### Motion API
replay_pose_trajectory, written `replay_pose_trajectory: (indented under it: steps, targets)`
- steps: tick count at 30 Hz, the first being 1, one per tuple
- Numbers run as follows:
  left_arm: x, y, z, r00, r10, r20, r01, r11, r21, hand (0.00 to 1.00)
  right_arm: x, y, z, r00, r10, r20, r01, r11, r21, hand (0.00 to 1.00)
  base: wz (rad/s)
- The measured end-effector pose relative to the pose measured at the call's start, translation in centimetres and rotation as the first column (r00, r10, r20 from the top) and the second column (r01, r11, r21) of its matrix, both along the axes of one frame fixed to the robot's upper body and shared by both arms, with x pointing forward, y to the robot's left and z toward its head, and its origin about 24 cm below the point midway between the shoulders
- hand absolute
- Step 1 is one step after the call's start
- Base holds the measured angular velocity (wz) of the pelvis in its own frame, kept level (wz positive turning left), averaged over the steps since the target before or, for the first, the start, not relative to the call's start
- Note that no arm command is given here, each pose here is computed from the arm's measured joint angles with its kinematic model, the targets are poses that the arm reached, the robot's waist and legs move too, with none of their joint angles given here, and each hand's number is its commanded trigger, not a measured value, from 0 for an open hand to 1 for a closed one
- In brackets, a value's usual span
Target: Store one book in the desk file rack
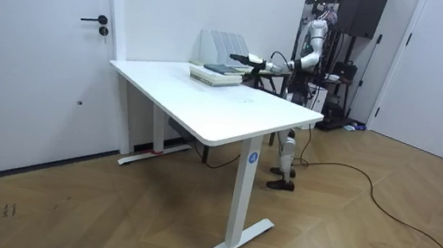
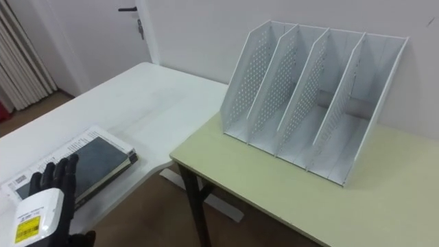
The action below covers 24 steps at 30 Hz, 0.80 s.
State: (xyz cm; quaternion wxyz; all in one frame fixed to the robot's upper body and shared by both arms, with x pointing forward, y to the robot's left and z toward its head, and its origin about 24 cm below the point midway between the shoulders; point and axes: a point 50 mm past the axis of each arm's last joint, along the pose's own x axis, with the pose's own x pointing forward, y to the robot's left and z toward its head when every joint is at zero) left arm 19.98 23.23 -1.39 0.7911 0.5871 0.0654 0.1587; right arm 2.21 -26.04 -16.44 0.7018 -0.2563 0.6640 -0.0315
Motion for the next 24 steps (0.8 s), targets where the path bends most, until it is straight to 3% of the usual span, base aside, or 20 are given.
replay_pose_trajectory:
  steps: [9,24]
  targets:
    - [0.8,1.4,0.8,0.998,0.061,0.005,-0.061,0.998,-0.028,0.0,0.0,-0.1,0.0,1.0,-0.008,0.0,0.008,1.0,0.003,0.0,0.0]
    - [2.1,1.2,2.1,0.997,0.045,0.065,-0.043,0.999,-0.028,0.0,0.7,-0.2,0.1,0.999,0.04,0.023,-0.04,0.999,-0.007,0.0,0.0]
